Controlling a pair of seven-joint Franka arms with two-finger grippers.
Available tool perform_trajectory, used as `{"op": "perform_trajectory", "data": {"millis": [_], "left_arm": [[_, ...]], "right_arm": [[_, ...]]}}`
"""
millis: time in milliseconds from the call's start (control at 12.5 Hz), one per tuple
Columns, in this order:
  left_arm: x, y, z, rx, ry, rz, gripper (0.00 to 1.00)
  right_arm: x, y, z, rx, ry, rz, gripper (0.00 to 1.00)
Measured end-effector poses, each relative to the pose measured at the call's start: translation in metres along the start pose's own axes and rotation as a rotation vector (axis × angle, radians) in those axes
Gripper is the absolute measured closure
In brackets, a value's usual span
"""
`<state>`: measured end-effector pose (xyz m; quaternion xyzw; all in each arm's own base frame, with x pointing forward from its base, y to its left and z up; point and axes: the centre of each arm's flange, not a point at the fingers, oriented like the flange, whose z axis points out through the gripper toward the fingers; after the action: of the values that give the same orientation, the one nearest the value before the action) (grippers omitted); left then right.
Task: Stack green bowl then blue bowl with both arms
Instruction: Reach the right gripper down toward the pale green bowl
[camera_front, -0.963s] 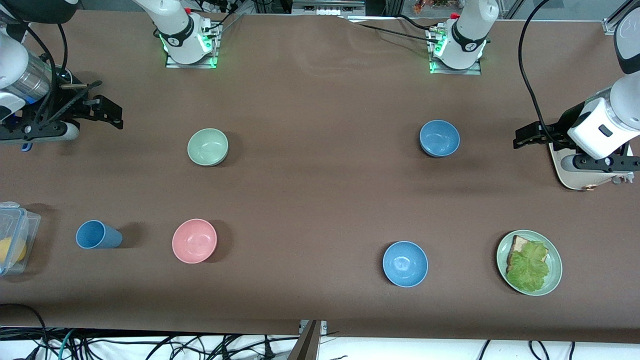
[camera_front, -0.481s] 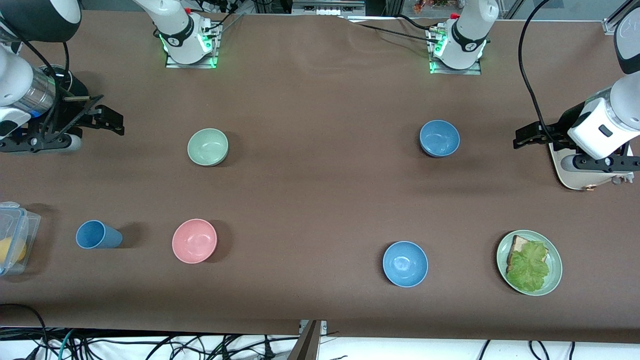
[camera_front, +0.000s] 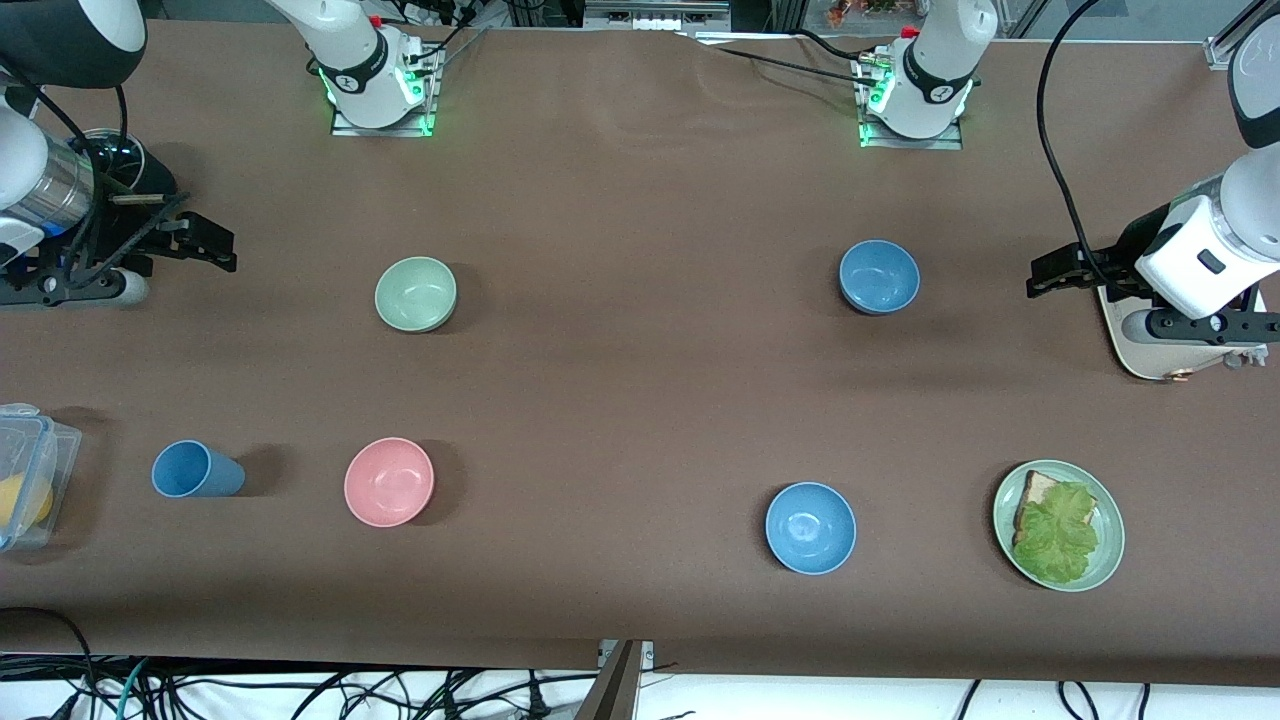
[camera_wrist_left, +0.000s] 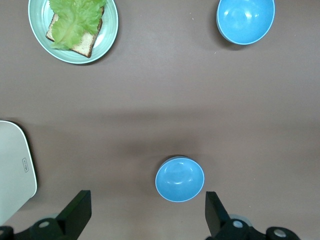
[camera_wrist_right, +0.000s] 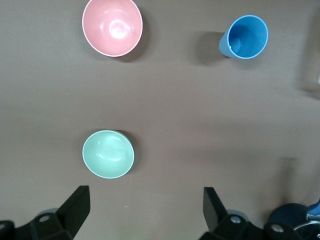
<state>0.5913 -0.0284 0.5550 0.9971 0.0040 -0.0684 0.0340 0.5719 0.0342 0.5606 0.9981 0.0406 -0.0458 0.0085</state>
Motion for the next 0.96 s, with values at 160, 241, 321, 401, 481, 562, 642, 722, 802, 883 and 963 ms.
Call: {"op": "perform_trajectory", "data": {"millis": [160,241,321,401,481,562,642,722,802,883,963], "left_arm": [[0.000,0.000,0.000,0.000,0.000,0.000,0.00],[0.000,0.000,0.000,0.000,0.000,0.000,0.00],[0.000,0.000,0.000,0.000,0.000,0.000,0.00],[0.000,0.000,0.000,0.000,0.000,0.000,0.00],[0.000,0.000,0.000,0.000,0.000,0.000,0.00],[0.000,0.000,0.000,0.000,-0.001,0.000,0.00],[0.000,0.000,0.001,0.000,-0.001,0.000,0.00],[0.001,0.000,0.001,0.000,-0.002,0.000,0.00],[0.001,0.000,0.001,0.000,-0.002,0.000,0.00],[0.001,0.000,0.001,0.000,-0.002,0.000,0.00],[0.001,0.000,0.001,0.000,-0.002,0.000,0.00]], "right_arm": [[0.001,-0.002,0.002,0.000,-0.005,-0.005,0.00],[0.001,-0.006,0.003,0.000,-0.007,-0.011,0.00],[0.002,-0.010,0.005,0.000,-0.011,-0.018,0.00],[0.004,-0.015,0.009,0.003,-0.017,-0.026,0.00],[0.007,-0.021,0.013,0.014,-0.023,-0.033,0.00],[0.009,-0.028,0.017,0.031,-0.028,-0.041,0.00],[0.010,-0.034,0.019,0.052,-0.031,-0.047,0.00],[0.011,-0.039,0.021,0.071,-0.034,-0.051,0.00],[0.012,-0.044,0.023,0.082,-0.035,-0.056,0.00],[0.013,-0.049,0.024,0.084,-0.030,-0.063,0.00],[0.015,-0.051,0.027,0.083,-0.020,-0.067,0.00]]}}
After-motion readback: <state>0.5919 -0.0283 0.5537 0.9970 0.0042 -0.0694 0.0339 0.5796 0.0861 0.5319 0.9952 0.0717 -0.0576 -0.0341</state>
